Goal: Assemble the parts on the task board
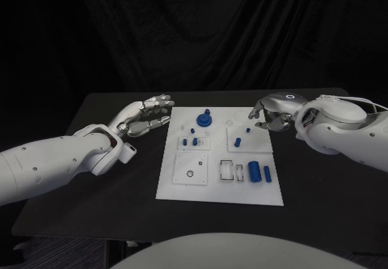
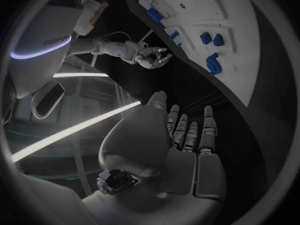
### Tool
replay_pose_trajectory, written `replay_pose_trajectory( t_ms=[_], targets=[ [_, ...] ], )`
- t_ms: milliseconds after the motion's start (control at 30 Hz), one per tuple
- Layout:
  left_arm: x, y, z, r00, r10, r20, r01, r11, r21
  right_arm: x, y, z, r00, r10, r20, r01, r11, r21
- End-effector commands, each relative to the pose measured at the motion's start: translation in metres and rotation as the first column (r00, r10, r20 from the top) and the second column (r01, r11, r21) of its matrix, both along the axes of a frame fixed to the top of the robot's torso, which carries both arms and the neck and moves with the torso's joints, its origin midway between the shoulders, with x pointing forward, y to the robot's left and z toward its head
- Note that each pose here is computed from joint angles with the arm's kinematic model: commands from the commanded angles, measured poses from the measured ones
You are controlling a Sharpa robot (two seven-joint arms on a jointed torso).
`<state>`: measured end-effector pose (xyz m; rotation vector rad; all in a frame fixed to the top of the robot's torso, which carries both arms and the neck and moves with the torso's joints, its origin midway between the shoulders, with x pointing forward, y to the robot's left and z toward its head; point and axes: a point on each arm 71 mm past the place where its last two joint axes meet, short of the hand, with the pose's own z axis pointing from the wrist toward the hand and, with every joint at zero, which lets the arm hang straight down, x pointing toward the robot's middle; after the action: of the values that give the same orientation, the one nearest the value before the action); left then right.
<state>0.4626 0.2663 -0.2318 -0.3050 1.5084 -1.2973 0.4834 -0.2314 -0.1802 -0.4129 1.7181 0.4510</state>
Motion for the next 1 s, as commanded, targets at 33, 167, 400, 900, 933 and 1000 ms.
replay_pose_trajectory(
  t_ms=[33, 167, 400, 900, 933, 1000],
  targets=[
    [0.0021, 0.002, 0.0036, 0.998, -0.043, -0.046, 0.027, 0.951, -0.309, -0.001, 0.002, -0.001, 0.996, 0.053, 0.077, -0.053, 0.999, -0.001],
    [0.0044, 0.005, 0.0013, 0.995, -0.037, -0.095, -0.004, 0.914, -0.405, -0.001, 0.001, -0.007, 0.995, 0.056, 0.079, -0.056, 0.998, 0.004],
    [-0.0046, -0.001, 0.0017, 0.967, -0.147, -0.211, 0.001, 0.822, -0.57, -0.002, -0.003, -0.012, 0.996, 0.049, 0.07, -0.049, 0.999, 0.001],
    [-0.0169, -0.005, 0.0035, 0.919, -0.255, -0.301, -0.023, 0.727, -0.686, -0.003, -0.014, -0.017, 0.998, 0.031, 0.048, -0.03, 0.999, -0.016],
    [-0.0168, -0.005, 0.0035, 0.919, -0.254, -0.302, -0.024, 0.727, -0.687, -0.003, -0.014, -0.017, 0.998, 0.03, 0.046, -0.029, 0.999, -0.018],
    [-0.0168, -0.005, 0.0036, 0.919, -0.254, -0.301, -0.025, 0.726, -0.688, -0.003, -0.015, -0.018, 0.999, 0.027, 0.038, -0.026, 0.999, -0.024]
  ],
)
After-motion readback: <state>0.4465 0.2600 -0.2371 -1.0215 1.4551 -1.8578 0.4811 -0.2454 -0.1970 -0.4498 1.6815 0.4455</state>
